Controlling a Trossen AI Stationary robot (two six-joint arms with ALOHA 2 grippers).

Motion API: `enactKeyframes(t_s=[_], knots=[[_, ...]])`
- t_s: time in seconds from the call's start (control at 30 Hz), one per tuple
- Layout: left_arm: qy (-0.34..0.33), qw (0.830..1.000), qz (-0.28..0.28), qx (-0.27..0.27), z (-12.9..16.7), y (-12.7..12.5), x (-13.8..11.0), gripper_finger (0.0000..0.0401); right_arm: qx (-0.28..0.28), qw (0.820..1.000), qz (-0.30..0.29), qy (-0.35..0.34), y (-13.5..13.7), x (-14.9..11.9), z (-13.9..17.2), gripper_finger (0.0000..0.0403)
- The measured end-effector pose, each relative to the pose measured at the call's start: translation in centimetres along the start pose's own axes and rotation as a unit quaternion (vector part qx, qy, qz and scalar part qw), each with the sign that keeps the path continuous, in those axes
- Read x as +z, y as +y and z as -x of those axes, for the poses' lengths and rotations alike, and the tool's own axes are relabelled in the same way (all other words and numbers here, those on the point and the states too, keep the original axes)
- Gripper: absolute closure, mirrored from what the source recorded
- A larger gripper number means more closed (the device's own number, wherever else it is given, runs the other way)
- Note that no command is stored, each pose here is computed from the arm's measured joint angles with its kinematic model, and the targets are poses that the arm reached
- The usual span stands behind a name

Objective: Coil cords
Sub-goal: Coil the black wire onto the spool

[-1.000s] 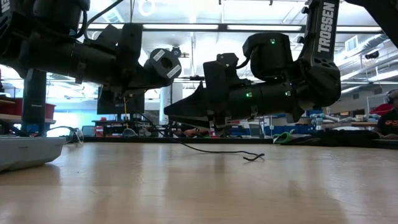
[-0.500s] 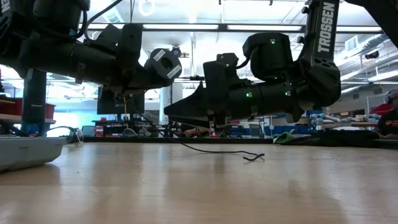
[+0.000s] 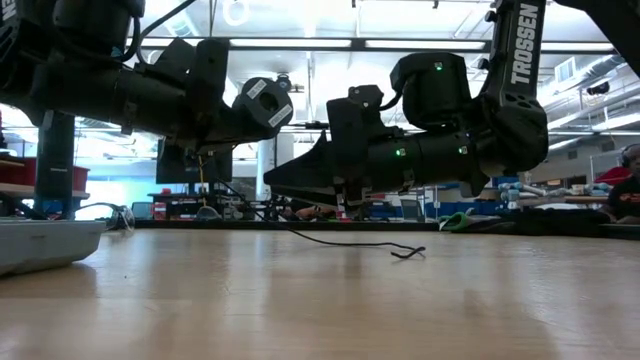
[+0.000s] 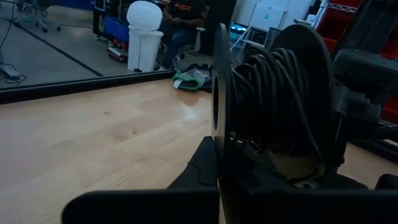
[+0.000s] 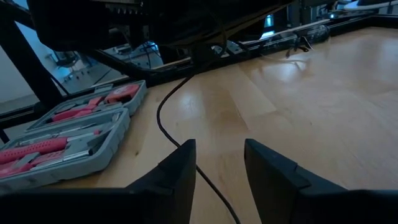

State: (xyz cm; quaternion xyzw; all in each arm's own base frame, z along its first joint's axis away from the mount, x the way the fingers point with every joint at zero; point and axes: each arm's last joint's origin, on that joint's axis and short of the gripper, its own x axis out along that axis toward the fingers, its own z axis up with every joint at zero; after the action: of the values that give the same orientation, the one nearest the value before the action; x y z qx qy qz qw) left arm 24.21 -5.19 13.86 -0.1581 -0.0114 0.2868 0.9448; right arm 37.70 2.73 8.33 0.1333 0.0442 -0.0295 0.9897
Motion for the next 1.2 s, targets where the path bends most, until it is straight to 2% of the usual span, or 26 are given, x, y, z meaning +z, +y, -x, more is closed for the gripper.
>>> enactKeyframes(t_s=[1.2], knots=[[0.001, 1.0, -0.012, -0.007, 0.49, -0.41, -0.16, 0.0401, -0.005, 1.0, -0.001, -0.005, -0.47, 0.23, -0.06, 0.0266]])
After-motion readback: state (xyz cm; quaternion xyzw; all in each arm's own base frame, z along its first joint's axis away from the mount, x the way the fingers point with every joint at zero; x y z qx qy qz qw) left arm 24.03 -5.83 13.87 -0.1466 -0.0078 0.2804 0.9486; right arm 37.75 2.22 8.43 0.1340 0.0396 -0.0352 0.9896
